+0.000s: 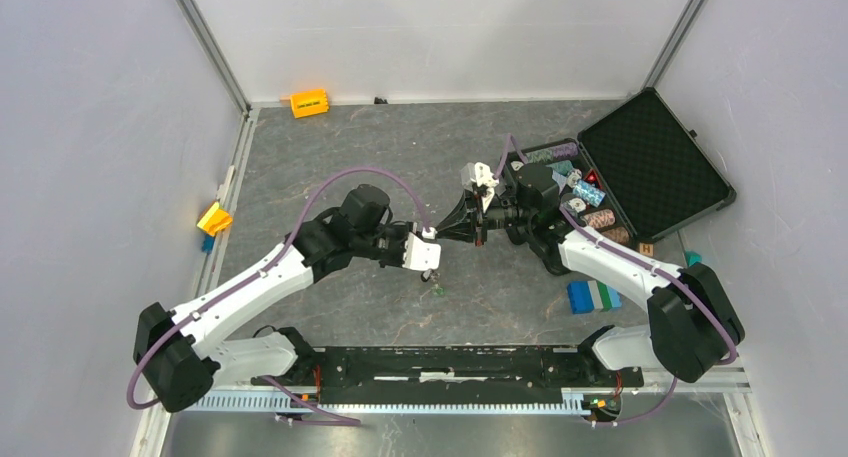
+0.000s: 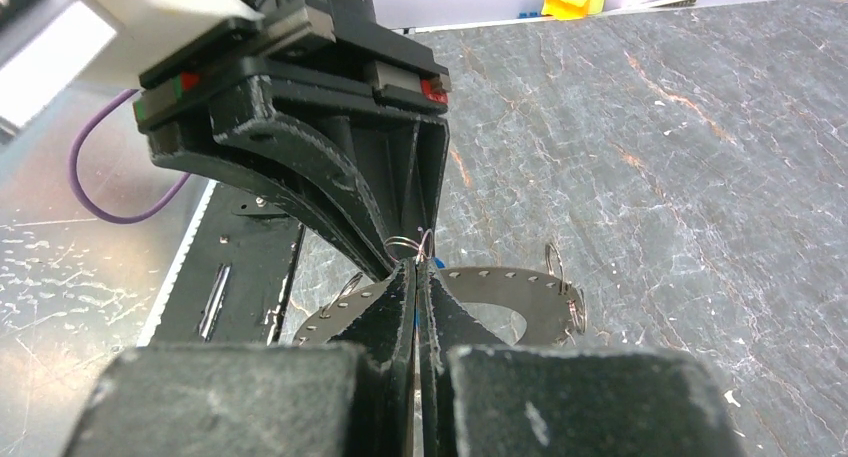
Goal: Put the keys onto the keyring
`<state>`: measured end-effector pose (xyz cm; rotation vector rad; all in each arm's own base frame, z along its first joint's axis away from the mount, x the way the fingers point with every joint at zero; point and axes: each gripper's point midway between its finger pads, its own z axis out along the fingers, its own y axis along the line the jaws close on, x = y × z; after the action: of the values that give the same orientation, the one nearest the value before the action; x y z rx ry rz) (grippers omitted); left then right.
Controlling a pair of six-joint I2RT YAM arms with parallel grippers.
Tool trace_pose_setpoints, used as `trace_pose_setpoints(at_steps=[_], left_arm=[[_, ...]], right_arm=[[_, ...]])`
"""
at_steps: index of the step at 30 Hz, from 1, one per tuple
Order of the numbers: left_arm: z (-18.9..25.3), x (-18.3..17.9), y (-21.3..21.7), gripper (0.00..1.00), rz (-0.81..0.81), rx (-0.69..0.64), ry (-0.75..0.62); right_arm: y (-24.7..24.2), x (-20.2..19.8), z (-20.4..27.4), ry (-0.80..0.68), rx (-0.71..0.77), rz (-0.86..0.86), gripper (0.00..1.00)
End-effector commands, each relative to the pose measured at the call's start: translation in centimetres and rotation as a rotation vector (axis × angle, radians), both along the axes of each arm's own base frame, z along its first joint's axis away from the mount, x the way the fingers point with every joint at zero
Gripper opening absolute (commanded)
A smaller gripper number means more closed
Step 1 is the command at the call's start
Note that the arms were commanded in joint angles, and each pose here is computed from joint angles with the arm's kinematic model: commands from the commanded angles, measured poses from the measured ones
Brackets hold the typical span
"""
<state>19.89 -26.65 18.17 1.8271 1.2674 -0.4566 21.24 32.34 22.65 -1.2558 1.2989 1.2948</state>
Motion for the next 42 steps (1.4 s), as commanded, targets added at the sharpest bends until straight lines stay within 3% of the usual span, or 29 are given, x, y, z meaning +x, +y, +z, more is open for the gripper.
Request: trace_pose_setpoints(at_steps=[1, 5, 12, 18, 22, 31, 42], left_arm=[[-0.7, 0.6, -0.2, 0.14, -0.023, 0.023, -0.041], [-1.7, 1.1, 0.3, 0.02, 0.0, 0.063, -0.046], [-1.8, 2.2, 1.3, 0.04, 0.085, 0.075, -0.087], [-0.6, 3.0, 3.8, 0.44, 0.195, 0.125, -0.122], [2.2, 3.4, 5.3, 0.56, 0.268, 0.066, -0.075], [7.9, 1.8, 1.7, 0.54, 0.157, -0.169, 0.114], [6.1, -0.3, -0.8, 0.4, -0.051, -0.187, 0.22]], right_arm=[[0.1, -0.1, 2.3, -0.077, 0.056, 0.005, 0.0], [0.0, -0.1, 2.3, -0.08, 0.054, 0.011, 0.0], [0.0, -0.3, 2.1, -0.093, 0.044, 0.026, 0.0], [-0.1, -0.2, 1.8, -0.118, 0.028, 0.035, 0.0], [0.0, -0.4, 1.5, -0.124, 0.022, 0.055, 0.0], [0.0, -1.5, 1.2, -0.154, 0.018, 0.125, 0.0], [0.0, -2.3, 1.2, -0.151, 0.024, 0.168, 0.0]])
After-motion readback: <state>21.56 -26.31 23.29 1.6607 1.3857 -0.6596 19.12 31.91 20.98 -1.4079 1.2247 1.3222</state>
